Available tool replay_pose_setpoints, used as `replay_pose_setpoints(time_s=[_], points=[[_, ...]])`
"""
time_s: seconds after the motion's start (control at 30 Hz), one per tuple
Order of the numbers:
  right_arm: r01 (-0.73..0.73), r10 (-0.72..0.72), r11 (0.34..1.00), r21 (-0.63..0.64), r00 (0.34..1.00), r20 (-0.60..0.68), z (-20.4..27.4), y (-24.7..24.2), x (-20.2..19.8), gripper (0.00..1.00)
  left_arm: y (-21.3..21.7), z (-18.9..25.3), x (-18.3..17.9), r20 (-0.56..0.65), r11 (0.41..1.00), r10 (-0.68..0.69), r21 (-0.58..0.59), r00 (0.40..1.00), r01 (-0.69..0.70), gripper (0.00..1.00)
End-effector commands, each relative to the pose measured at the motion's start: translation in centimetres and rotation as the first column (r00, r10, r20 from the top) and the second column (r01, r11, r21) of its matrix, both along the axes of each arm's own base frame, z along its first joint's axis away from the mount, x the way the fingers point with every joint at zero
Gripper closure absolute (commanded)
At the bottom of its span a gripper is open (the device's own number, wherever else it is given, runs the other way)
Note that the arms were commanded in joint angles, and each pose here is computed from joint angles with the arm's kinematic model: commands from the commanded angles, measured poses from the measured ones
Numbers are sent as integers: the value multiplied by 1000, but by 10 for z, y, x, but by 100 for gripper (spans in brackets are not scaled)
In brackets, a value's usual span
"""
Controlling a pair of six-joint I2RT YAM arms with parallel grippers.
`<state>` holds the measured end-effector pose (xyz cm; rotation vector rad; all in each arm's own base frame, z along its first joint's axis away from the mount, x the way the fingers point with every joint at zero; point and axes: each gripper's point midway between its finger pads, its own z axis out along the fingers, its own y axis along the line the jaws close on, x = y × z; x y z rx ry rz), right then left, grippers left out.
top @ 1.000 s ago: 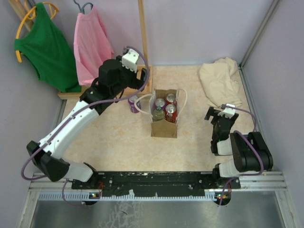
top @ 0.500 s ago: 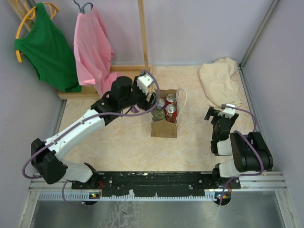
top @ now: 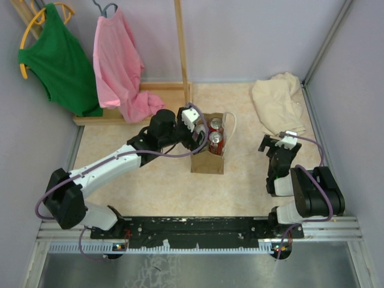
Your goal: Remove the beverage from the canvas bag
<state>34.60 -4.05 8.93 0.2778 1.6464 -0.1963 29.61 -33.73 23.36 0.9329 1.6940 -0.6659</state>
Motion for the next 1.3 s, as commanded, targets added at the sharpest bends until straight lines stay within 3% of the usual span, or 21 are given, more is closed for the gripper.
replay_pose_setpoints(time_s=[0.0,0.53,0.9,1.07,1.1,1.13,1.17,1.27], points=[[6,-6,1000,4,998,67,19,1,9,1,-4,-15,6,9,1000,20,0,1000,-20,0],[6,-6,1000,5,998,68,19,0,9,1,0,-70,16,-27,994,71,86,997,-69,1],[6,-6,1000,4,998,68,19,0,9,1,-1,-85,15,-62,994,86,75,994,-82,20],[5,-5,1000,5,998,68,19,1,9,1,0,-90,16,-72,993,97,79,993,-91,40],[5,-5,1000,5,998,68,19,1,9,1,0,-91,16,-72,993,96,80,993,-91,46],[5,-6,1000,4,998,67,19,1,9,1,-1,-91,16,-74,993,96,79,993,-90,61],[5,-6,1000,4,998,67,19,1,9,1,-1,-91,16,-75,993,95,79,993,-89,69],[5,-6,1000,5,998,69,19,1,9,1,-2,-90,16,-78,994,90,75,993,-84,83]])
